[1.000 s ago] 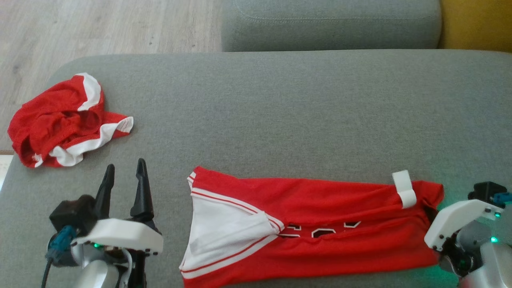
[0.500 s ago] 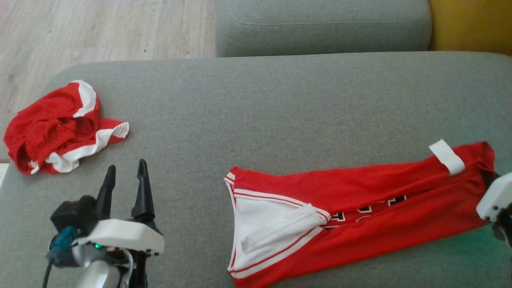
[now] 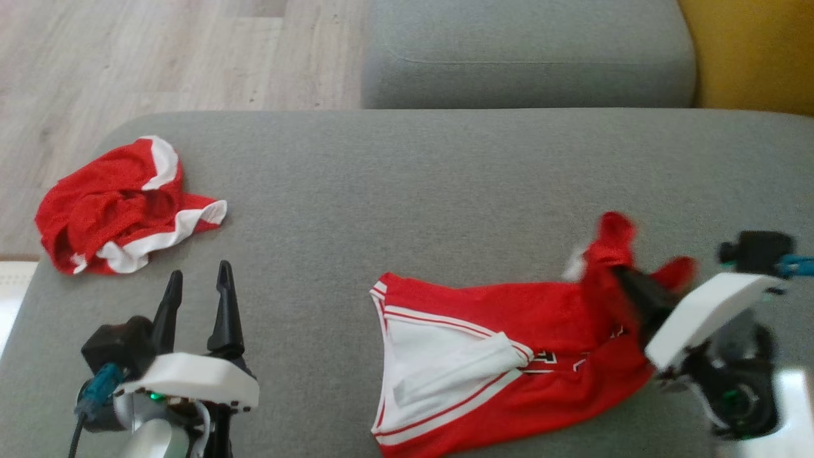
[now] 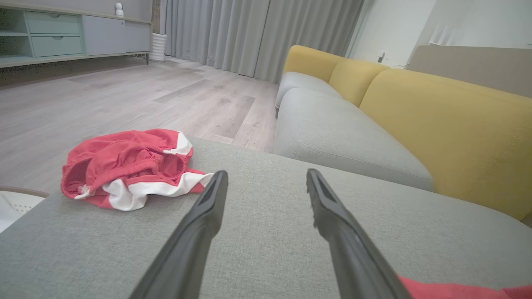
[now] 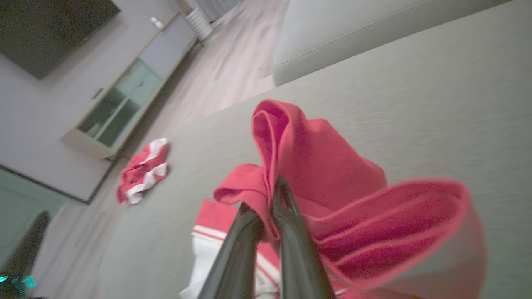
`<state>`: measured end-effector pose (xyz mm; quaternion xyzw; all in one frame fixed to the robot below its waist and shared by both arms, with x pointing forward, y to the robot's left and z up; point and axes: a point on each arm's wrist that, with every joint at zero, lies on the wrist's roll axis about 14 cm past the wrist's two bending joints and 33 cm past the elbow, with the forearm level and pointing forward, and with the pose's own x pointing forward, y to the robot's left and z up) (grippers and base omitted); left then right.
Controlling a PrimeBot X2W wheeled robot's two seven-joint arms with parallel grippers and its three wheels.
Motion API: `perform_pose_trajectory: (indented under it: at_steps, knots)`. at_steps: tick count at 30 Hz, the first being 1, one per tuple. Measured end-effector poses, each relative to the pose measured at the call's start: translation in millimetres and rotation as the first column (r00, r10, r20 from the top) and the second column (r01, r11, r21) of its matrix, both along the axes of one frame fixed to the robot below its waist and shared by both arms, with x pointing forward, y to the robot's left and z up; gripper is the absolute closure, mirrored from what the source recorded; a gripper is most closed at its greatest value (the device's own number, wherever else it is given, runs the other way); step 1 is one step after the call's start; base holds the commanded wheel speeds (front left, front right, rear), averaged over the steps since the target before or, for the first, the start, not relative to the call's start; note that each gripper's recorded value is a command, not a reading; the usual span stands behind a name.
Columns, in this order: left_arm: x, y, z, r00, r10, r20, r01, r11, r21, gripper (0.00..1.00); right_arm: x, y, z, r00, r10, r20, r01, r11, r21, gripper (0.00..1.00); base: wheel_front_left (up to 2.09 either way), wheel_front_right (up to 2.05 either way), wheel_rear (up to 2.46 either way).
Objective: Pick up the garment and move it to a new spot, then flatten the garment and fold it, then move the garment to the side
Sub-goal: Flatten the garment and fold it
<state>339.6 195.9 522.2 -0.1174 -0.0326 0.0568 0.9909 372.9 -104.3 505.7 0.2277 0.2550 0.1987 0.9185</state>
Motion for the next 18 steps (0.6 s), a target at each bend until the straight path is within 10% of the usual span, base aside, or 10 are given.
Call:
perform_pose_trajectory:
  at_steps: [18]
  knots:
    - [-44.5, 53.7, -12.4, 0.985, 0.164, -0.05, -0.163, 0.987, 0.01, 0.0, -40.4, 173.6, -36.7, 0.908, 0.397, -0.134, -0.333, 0.878, 0.345, 1.0, 0.0, 0.0, 0.0]
